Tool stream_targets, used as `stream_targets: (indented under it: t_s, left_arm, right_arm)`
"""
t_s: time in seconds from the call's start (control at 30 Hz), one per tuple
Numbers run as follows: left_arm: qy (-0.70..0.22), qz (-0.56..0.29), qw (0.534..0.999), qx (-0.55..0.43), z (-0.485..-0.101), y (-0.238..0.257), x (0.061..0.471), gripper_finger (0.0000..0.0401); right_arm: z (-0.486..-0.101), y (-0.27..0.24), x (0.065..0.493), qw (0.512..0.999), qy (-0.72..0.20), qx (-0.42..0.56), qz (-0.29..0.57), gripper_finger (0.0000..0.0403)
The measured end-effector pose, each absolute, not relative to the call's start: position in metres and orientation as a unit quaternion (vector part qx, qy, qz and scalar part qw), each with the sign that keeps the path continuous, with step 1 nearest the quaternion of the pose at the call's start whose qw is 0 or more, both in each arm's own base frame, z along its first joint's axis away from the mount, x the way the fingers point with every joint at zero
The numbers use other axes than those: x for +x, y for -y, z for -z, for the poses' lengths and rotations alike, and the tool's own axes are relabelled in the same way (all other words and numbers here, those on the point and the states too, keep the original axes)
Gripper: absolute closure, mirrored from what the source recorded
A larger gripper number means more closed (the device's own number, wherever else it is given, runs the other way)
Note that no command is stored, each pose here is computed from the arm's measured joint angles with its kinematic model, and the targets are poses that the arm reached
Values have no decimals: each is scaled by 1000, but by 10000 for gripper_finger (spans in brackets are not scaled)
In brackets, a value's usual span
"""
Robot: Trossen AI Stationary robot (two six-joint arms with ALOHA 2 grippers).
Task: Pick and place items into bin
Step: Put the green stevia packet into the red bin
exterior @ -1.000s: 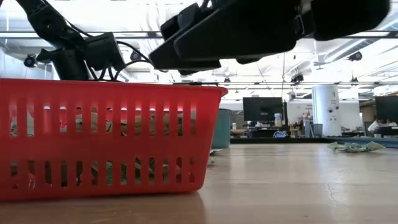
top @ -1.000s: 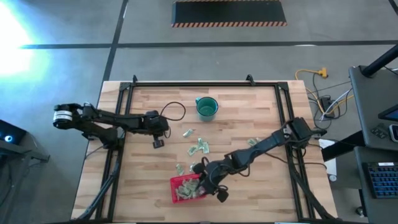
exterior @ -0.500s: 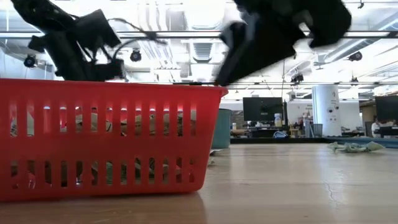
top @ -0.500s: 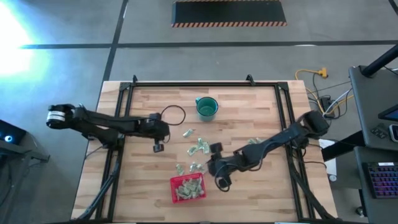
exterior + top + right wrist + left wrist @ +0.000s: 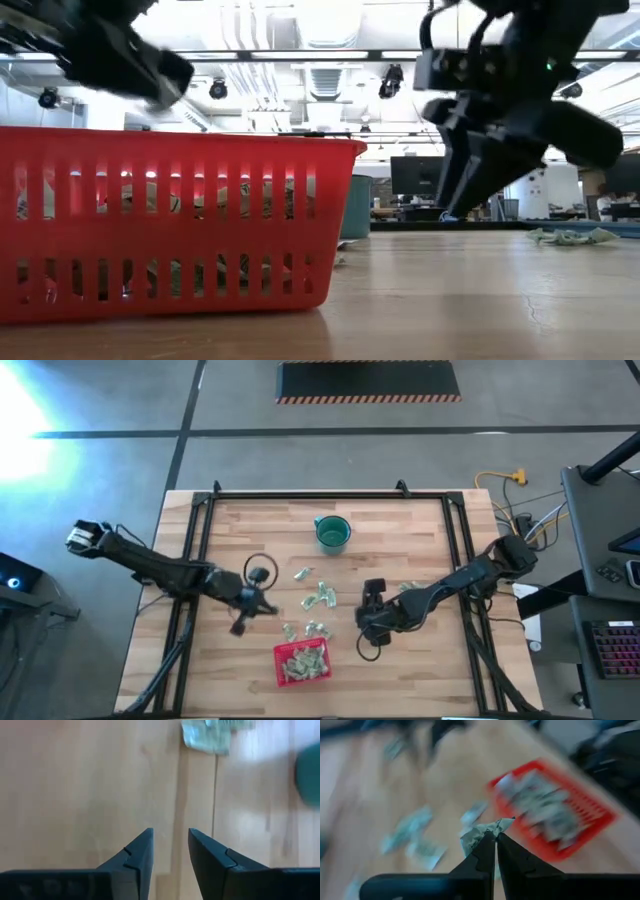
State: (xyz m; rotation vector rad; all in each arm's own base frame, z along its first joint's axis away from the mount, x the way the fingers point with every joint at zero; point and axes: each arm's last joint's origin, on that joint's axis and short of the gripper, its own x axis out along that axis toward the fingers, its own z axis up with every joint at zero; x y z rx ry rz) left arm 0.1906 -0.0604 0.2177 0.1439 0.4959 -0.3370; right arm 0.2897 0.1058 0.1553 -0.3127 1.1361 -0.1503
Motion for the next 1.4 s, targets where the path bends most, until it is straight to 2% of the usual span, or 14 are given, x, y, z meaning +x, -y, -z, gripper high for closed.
stream_targets:
  t_s: [0.27,0.47,0.73,1.07,1.2,1.4]
  left_arm:
    - [-170,299,930,129,-223,100,195,401]
    - [-149,343,915,152,-219,115,211,401]
    - [-203,354,899,157,-208,135,248,401]
    - [-383,315,857,139,-195,154,289,401]
    - [-422,301,843,147,-190,160,302,401]
    - [-426,293,845,135,-194,166,313,401]
  right_arm:
    - [-160,-85,264,807,-554,-118,166,311]
    - [-167,-73,236,807,-544,-88,215,323]
    - [-165,-59,200,819,-513,-14,256,318]
    - [-161,-52,180,832,-481,42,273,261]
    - [-159,-51,178,834,-477,46,272,241]
    - [-157,-50,175,831,-483,42,273,222]
